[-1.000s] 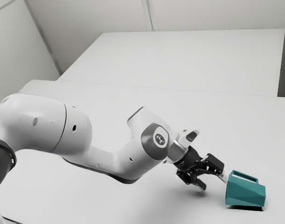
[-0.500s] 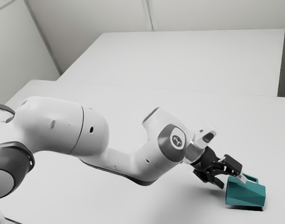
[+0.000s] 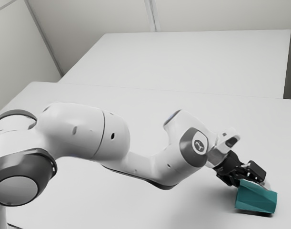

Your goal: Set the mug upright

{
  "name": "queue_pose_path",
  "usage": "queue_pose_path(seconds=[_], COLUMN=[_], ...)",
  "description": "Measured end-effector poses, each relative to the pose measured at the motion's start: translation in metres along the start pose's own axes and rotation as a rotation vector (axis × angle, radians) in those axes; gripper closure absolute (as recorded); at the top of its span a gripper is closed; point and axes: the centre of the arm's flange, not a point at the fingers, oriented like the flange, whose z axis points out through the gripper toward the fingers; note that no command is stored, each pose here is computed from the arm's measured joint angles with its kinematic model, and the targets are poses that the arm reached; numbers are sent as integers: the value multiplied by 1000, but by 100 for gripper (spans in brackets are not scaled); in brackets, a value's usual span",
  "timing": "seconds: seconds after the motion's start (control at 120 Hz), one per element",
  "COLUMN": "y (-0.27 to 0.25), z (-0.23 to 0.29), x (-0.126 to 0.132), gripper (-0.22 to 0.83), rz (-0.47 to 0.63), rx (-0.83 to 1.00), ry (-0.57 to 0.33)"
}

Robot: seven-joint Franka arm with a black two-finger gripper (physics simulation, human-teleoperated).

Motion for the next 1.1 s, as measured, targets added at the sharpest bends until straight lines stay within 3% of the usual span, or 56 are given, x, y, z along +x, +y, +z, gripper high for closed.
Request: queue_pose_path(seconds=[0.108, 0.392, 0.833, 1.1], y=[3, 14, 41, 31], z=[-1, -9, -34, -94], x=[3, 8, 12, 27], gripper=[41, 70, 77, 78], rz=[23, 73, 130, 185], rx=[3, 15, 16, 86], ry=[0, 9, 34, 79])
